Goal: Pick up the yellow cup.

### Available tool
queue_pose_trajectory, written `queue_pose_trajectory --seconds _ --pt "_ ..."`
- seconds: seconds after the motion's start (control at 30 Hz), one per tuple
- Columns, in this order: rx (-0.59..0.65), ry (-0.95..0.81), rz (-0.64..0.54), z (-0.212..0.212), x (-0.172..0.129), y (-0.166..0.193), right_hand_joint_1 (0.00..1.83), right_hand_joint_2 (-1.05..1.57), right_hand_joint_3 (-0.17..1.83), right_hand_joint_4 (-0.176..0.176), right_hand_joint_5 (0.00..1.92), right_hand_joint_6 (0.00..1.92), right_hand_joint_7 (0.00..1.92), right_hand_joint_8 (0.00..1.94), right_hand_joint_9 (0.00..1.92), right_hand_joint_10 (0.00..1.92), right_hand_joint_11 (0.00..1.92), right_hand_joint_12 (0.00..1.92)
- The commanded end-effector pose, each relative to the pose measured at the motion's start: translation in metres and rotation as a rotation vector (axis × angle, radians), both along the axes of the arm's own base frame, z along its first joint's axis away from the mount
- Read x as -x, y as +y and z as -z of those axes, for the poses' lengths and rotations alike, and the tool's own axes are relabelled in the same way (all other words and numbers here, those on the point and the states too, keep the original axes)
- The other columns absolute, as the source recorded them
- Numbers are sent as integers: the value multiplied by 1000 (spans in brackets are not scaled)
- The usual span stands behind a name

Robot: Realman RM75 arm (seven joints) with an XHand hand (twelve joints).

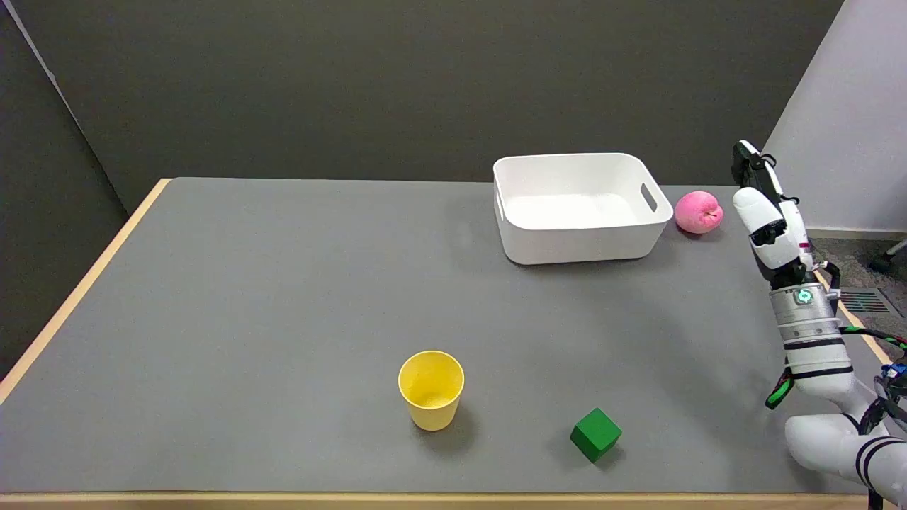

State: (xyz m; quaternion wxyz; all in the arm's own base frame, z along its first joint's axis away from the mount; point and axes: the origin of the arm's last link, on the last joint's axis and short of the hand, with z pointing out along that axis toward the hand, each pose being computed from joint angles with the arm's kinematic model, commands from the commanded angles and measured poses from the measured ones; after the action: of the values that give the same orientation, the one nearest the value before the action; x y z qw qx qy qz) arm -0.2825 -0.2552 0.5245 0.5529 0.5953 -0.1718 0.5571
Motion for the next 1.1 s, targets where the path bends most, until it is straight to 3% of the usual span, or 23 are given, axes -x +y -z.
queue_pose_trajectory --seconds 0.03,0.37,0.7,0.83,0.97,1.1 --pt "-24 27 25 4 1 -4 194 556 909 -90 46 278 57 200 6 138 -1 144" --pt "-200 436 9 34 -48 -27 318 565 919 -77 61 350 62 292 38 109 -1 65" --pt "-421 512 -155 95 -74 -7 359 640 886 -70 119 368 112 307 0 325 -1 185" --pt "-405 651 -220 113 -87 11 393 629 892 -77 127 383 128 326 -1 362 -1 225" --pt "-388 778 -226 126 -83 28 490 659 840 -60 172 381 165 302 -1 421 -1 264" --pt "-398 949 -240 146 -69 39 605 679 831 -42 237 428 225 298 13 544 -1 459"
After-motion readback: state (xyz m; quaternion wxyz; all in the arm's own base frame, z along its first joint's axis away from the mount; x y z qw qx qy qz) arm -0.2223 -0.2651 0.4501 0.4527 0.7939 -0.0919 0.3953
